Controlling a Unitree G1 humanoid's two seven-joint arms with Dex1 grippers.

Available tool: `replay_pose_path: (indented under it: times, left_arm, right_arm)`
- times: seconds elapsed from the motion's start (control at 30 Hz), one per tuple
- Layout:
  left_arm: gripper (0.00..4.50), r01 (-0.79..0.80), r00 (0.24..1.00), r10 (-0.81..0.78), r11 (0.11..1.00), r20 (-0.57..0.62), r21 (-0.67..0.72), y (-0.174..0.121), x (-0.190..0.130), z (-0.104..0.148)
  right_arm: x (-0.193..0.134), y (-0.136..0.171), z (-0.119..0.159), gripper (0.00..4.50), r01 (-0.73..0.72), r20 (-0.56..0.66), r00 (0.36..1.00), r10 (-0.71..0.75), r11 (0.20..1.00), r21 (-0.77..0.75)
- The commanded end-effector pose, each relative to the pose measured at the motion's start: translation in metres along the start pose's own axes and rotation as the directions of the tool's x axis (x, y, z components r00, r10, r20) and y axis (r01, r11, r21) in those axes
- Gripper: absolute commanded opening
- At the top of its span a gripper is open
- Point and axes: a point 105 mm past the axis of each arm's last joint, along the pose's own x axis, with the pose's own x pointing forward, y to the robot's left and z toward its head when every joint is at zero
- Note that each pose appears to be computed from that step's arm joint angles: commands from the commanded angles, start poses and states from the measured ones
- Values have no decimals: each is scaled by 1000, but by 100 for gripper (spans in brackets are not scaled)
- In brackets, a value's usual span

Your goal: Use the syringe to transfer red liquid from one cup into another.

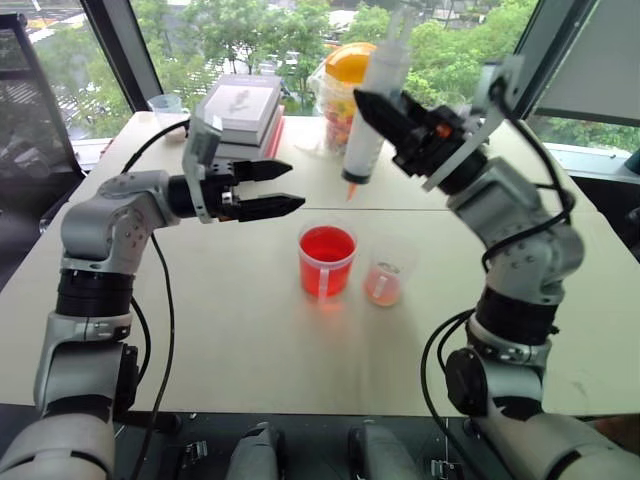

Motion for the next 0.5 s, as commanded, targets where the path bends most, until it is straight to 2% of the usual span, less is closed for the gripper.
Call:
replay_pose_path:
  times: [0.03, 0.3, 0.5]
  left_arm:
    - [450, 5, 1000, -5, 998, 2, 68, -2, -3, 16]
    - [450, 16, 1000, -16, 997, -9, 78, -3, -2, 19]
    - [450, 67, 998, -67, 993, 2, 95, -10, 5, 29]
  right_arm:
    - [-1, 14, -16, 139, -49, 28, 998, 51, 998, -41]
    - [-16, 24, -64, 139, -86, -63, 995, 82, 994, -73]
    - [-20, 23, -78, 139, -78, -89, 994, 70, 993, -90]
